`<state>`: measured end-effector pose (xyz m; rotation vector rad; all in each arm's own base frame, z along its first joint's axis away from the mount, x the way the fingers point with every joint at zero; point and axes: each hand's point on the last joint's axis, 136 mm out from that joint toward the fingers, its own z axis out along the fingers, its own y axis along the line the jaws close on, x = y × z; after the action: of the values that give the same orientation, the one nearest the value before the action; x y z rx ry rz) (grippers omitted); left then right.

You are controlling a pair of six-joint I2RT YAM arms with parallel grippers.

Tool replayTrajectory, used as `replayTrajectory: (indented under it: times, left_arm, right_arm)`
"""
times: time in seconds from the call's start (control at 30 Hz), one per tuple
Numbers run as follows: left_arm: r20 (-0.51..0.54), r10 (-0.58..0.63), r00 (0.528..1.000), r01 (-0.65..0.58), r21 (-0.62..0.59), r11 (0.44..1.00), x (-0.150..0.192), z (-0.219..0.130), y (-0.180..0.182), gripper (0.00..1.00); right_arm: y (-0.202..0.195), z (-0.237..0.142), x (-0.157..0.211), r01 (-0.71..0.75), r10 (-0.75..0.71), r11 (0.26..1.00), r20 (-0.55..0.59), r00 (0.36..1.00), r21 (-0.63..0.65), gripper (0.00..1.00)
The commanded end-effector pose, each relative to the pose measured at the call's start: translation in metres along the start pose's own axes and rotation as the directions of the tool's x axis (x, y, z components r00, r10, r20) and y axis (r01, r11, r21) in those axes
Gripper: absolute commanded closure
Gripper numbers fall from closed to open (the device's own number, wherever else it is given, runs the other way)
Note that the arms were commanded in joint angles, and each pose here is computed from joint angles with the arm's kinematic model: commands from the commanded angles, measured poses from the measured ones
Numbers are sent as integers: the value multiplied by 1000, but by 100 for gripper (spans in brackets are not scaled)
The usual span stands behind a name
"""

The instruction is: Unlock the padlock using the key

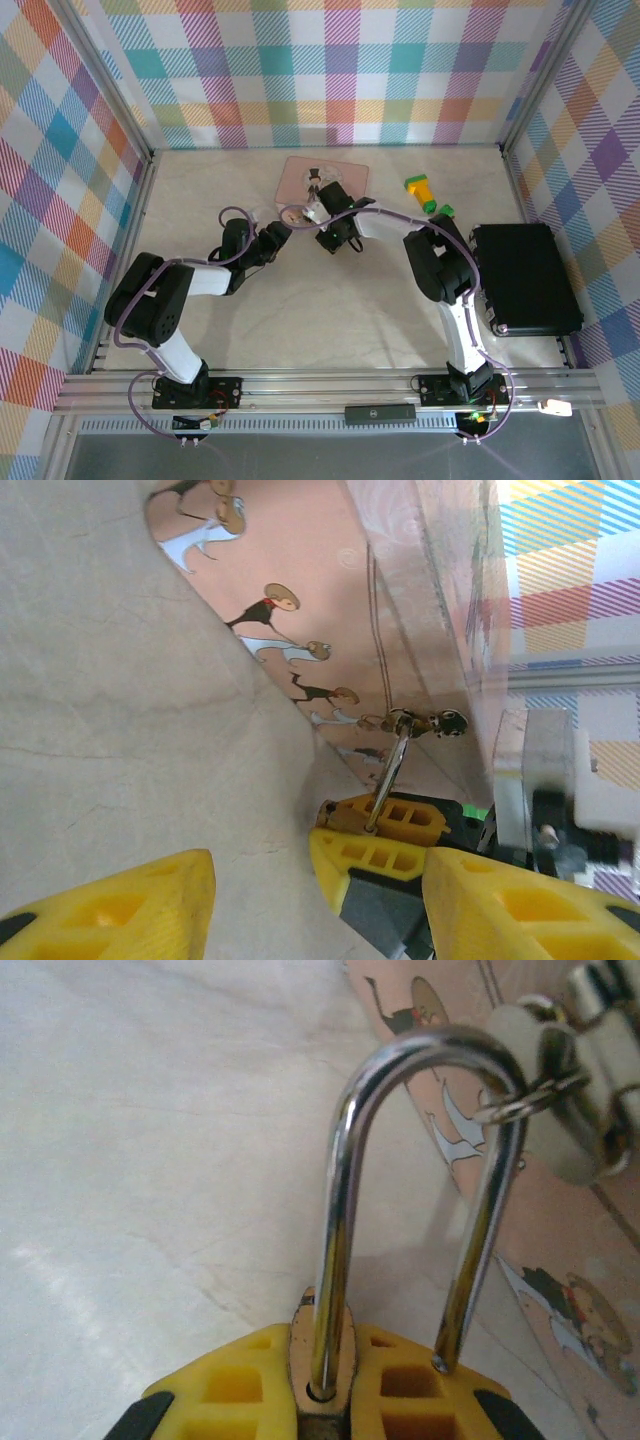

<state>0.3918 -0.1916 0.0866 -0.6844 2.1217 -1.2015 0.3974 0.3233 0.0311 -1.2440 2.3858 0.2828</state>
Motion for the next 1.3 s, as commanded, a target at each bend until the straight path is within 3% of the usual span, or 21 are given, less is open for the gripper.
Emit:
replayTrajectory:
  times: [0.0, 0.2, 0.6, 0.8, 1.1, 1.27]
  left_arm:
    - [16, 24, 1000, -25, 111, 994, -2, 7, -26, 44]
    - [37, 0, 999, -6, 157, 988, -2, 21, -32, 51]
    - [-21, 54, 998, -51, 131, 990, 31, 58, -40, 52]
    - [2, 80, 997, -80, 42, 996, 30, 64, -24, 68]
    - [6, 93, 996, -93, 32, 995, 28, 80, -23, 74]
    - [12, 80, 997, -80, 37, 996, 28, 84, -18, 95]
  right_arm:
    - [22, -30, -26, 110, -82, 974, 148, 986, -197, 100]
    - [23, -35, -29, 157, -111, 957, 192, 975, -243, 100]
    - [25, -31, -30, 172, -123, 949, 191, 974, -264, 100]
    - [25, -33, -33, 169, -117, 950, 203, 972, -264, 100]
    - [31, -39, -38, 155, -88, 942, 228, 970, -298, 100]
    - [33, -39, -39, 138, -66, 940, 229, 971, -313, 100]
